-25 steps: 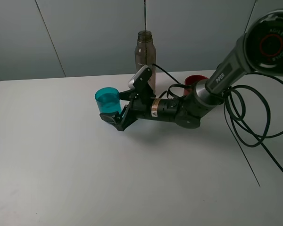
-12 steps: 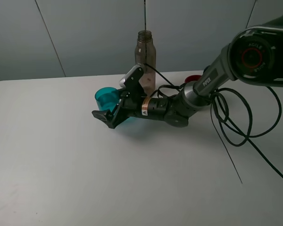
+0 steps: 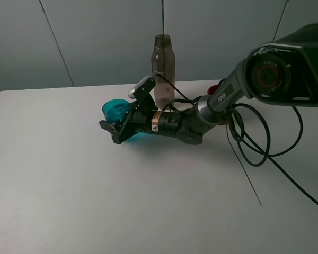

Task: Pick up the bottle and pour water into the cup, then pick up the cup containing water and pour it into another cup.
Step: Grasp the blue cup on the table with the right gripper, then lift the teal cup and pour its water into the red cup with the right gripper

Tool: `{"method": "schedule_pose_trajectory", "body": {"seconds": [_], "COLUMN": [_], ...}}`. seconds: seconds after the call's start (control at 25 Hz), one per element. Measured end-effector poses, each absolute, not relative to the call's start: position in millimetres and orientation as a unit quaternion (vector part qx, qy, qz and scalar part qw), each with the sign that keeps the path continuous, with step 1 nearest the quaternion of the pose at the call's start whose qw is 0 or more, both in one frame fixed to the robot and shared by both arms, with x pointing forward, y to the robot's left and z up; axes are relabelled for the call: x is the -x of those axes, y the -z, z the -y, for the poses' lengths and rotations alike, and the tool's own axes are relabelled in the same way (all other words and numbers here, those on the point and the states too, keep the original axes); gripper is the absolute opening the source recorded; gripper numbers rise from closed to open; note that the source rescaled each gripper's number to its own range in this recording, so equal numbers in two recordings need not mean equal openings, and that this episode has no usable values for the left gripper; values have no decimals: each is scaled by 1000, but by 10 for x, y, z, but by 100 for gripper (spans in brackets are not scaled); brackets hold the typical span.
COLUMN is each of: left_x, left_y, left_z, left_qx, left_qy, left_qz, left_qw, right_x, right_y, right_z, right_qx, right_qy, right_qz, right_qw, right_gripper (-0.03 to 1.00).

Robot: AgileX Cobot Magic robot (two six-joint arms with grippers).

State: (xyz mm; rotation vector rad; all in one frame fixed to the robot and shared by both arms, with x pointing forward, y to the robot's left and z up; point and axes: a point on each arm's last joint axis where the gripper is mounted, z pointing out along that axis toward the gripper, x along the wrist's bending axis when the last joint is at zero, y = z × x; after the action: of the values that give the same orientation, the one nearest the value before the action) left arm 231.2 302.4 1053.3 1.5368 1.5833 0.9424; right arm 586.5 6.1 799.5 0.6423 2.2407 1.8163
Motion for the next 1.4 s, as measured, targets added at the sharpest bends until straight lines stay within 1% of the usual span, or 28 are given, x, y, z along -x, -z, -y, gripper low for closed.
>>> {"method": "schedule_pose_trajectory", "body": {"seconds": [0.84,0.92,1.16,1.4], "left_x": [-2312,-2312,-2312,-2312], "left_y": [-10533,-10533,-10533,-10533], "left_z": [-3024,-3024,-3024,-3024], "left_qx": [-597,-597,-597,-597], "left_qy": [-366,-366,-366,-366], "left_qz": [-615,-615,-614,-614], "left_qw": [363,363,362,362], "right_x": [-5844,-5825,-5739,-5642], "right_y": [-8030,-8112,-8561,-8819], "right_z": [-62,-44,97,422], "right_qx": [-220,-222,-203,-234], "right_qy": [-613,-610,-609,-572], "right_qz": [-754,-756,-760,-777], "right_qw": [87,88,103,123], "right_gripper": [3,3,3,3]}}
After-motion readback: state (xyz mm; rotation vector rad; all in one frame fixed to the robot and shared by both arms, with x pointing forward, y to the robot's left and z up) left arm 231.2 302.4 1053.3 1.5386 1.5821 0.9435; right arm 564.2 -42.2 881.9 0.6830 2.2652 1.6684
